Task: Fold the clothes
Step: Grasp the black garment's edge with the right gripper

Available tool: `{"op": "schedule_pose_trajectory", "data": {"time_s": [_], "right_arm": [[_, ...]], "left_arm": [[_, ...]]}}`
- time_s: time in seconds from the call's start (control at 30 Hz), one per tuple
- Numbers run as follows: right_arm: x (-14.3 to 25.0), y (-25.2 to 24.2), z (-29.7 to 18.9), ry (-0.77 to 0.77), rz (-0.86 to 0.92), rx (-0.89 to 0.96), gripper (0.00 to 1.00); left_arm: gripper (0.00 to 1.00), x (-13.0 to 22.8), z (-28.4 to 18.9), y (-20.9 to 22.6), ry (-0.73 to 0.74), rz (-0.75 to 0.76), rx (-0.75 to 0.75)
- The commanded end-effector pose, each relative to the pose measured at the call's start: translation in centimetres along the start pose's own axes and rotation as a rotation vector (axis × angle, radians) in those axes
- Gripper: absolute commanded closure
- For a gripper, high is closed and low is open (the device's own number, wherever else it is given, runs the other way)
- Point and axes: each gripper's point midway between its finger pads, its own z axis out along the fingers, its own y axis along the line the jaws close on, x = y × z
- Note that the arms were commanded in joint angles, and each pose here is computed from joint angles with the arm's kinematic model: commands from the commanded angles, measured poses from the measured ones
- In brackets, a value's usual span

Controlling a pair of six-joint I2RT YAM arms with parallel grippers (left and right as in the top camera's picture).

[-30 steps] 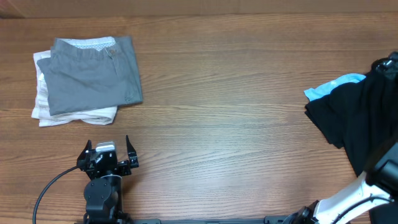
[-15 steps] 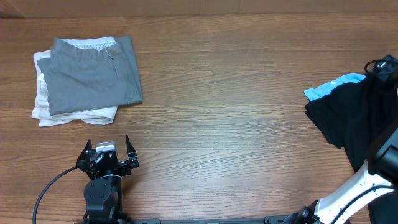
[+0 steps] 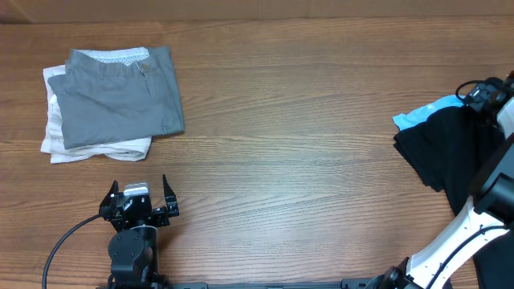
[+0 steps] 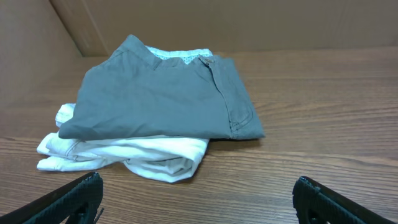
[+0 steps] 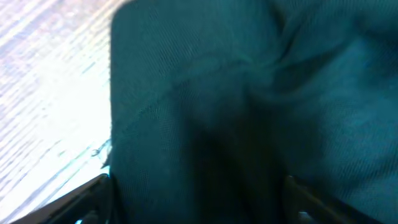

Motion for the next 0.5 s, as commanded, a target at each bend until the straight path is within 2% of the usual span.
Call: {"op": "schedule_pose_trajectory", "data": {"time_s": [0.0,0.3,0.37,0.47], "right_arm": [[-0.27,-0.64,0.26,-0.02,-0.011,0.086,0.17],[-0.24,-0.89,0.22,-0.02,-0.013,0.104,0.49],[-0.2,-0.9,0.22,-0.019,-0.013,0.104,0.53],[-0.3,-0.89,0.13,-0.021,-0.01,0.103,0.7]], "left_arm": [[0.0,-0.07,0.0,0.46,-0.008,-0.002,-0.023],[0.0,-0.07,0.0,0.46,-0.008,-0.002,-0.023],[0.0,-0.07,0.0,0.46,-0.008,-0.002,-0.023],[0.0,-0.07,0.0,0.46,-0.008,-0.002,-0.023]]}}
